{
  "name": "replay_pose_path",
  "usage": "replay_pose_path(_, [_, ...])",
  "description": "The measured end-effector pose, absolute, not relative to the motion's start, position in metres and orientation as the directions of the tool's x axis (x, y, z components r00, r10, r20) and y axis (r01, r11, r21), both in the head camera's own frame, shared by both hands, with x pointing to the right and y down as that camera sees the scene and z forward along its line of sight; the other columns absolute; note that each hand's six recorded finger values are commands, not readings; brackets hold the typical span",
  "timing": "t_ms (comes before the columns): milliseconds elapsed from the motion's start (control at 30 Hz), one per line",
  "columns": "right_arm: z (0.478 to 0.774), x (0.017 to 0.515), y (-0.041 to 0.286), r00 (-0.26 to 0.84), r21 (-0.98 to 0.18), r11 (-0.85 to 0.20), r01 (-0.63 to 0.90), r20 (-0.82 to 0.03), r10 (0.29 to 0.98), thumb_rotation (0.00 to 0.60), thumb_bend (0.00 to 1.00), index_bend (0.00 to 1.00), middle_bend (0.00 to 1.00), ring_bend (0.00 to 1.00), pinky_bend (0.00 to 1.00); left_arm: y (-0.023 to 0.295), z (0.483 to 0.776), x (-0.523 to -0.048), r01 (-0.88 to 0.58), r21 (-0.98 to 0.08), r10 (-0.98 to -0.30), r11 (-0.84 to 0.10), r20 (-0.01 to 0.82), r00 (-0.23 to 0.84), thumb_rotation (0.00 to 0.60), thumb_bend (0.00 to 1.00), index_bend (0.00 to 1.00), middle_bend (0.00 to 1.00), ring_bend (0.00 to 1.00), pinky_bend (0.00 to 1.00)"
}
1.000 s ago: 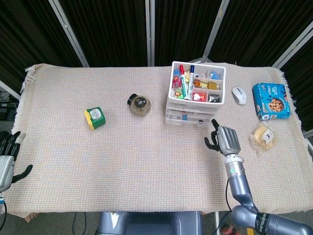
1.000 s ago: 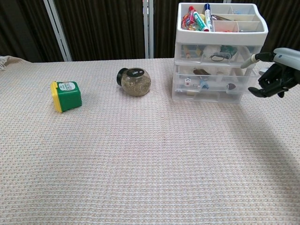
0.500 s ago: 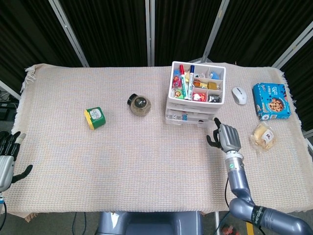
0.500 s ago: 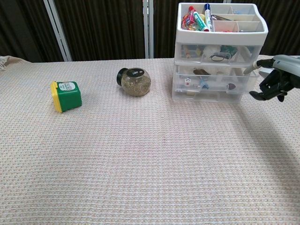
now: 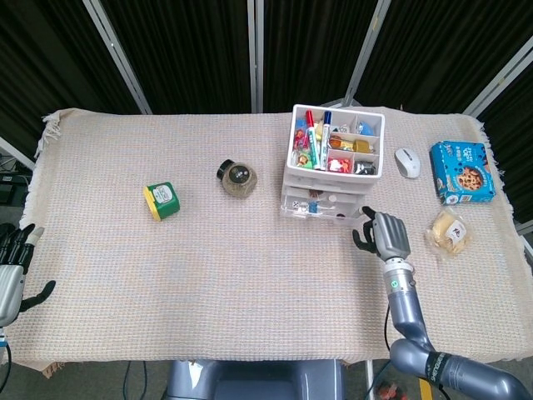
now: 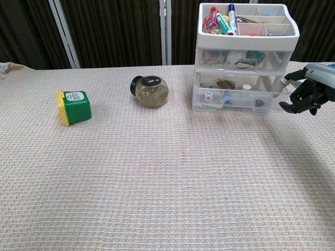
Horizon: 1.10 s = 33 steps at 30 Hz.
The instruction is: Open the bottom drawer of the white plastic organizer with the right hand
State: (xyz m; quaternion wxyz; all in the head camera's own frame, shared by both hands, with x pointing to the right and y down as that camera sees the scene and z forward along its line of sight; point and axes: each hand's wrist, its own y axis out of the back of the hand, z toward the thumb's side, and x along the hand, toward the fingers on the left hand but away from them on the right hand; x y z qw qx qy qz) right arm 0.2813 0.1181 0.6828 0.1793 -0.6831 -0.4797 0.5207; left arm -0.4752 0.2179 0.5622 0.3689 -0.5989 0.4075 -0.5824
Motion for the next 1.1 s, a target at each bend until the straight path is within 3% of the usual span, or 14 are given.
replay_pose_path(800, [0.666,0.287,0.161,0.084,-0.683,-0.566,0.462,-0.601,0.795,0.600,0.37,0.44,0.87,0.87,0.68,0.218,0.562,-0.475,-0.052,-0.918,-0.919,-0.394,0.395,-0.012,0.600,0.29,0.00,0.00,0.00,0.00])
replay_pose_path(1100, [0.656,0.279,0.167,0.128,-0.660,-0.576,0.482,-0.597,0.792,0.600,0.33,0.30,0.87,0.87,0.68,0.218,0.562,-0.475,-0.053,-0.917,-0.918,-0.394,0.395,-0.014,0.600,0.29,0.00,0.00,0.00,0.00])
